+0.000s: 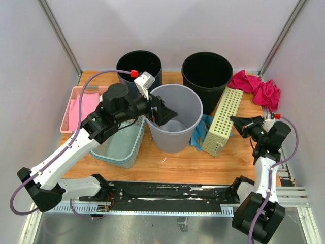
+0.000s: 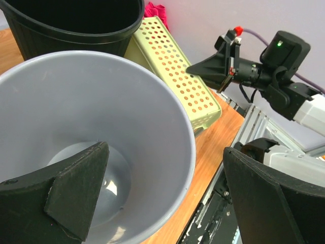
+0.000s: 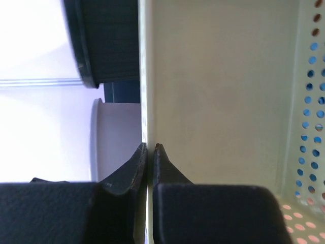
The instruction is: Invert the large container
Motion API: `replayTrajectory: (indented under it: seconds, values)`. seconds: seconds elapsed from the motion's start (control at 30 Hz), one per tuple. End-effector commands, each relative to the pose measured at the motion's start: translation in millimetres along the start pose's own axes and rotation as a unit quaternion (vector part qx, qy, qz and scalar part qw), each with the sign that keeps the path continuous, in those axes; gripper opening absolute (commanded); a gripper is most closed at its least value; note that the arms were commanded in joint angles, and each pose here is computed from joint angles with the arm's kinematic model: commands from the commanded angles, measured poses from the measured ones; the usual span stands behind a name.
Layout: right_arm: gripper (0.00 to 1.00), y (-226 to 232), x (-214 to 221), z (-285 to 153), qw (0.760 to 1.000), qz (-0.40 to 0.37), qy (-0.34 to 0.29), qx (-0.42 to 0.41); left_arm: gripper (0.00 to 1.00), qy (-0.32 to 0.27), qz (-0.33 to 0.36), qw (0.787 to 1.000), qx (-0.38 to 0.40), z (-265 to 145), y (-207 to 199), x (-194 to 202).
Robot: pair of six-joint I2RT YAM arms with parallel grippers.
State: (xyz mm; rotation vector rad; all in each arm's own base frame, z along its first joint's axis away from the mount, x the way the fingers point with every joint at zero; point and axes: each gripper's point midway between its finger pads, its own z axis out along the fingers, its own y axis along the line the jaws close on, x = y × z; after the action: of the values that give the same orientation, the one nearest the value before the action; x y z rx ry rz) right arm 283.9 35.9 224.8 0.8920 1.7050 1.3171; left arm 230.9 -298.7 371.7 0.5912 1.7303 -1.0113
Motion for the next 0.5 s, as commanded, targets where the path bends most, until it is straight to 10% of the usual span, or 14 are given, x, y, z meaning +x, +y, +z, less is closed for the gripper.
replayTrajectory:
  seconds: [0.0, 0.47]
  values:
    - [0.0, -21.9, 2.6, -7.8, 1.0, 0.023, 0.012, 0.0, 0.99, -0.005, -0.001, 1.0, 0.02, -0.7, -11.0, -6.8]
    - [0.29, -122.8, -19.6, -64.8, 0.961, -0.033, -0.038, 0.271, 0.99, 0.009, -0.003, 0.999, 0.034, 1.4, -15.6, -2.9]
